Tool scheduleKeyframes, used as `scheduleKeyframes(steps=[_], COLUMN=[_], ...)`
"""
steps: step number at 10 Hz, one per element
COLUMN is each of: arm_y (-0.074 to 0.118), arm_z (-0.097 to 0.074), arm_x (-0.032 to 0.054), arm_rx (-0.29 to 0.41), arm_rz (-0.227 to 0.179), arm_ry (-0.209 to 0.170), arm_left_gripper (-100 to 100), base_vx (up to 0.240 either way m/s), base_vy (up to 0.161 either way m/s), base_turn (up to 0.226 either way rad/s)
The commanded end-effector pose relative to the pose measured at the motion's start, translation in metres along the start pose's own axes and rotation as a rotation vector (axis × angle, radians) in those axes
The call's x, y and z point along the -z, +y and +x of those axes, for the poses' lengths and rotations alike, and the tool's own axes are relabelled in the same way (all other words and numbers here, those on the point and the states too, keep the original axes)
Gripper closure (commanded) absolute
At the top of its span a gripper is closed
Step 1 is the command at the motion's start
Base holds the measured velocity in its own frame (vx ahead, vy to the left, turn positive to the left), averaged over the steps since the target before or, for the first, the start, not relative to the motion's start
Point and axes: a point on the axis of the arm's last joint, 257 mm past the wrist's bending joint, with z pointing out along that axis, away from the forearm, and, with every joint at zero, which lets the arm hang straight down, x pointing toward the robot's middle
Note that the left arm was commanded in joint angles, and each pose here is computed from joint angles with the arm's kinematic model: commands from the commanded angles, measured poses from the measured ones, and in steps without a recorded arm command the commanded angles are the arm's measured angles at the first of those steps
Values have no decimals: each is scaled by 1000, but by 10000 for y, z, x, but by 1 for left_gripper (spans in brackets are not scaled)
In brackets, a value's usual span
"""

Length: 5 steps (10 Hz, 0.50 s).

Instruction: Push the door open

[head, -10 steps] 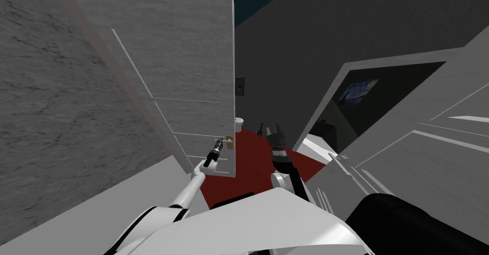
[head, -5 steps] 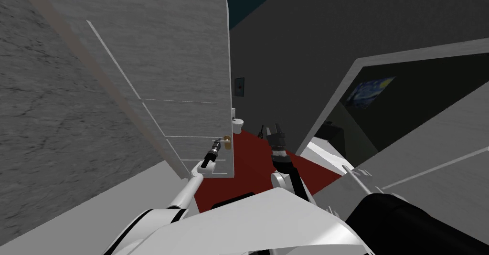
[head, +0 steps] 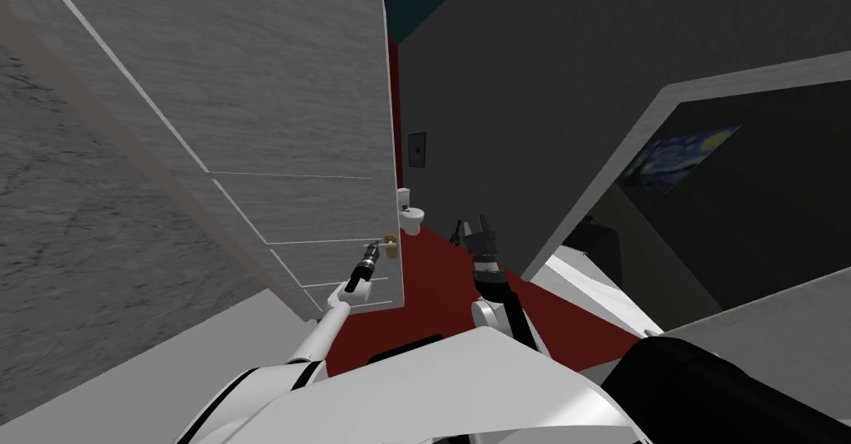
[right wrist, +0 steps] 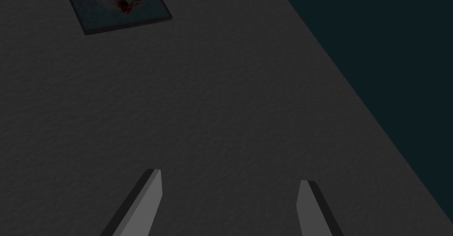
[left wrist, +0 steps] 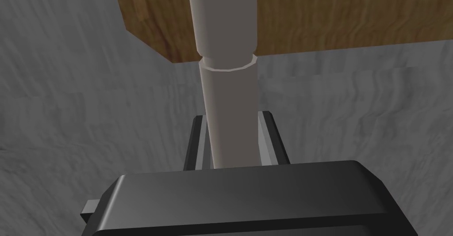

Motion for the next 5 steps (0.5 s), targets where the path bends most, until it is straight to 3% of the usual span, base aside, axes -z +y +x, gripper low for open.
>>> scheduleKeyframes(steps=[1,5], arm_y=[-32,-32], arm_z=[-228,-528], arm_x=[-3,33], arm_rx=[-6,-3], arm_rz=[5,5], arm_ry=[-36,-94], arm_left_gripper=[100,100], base_vx=[149,178], base_vy=[-160,-160], base_turn=[88,83])
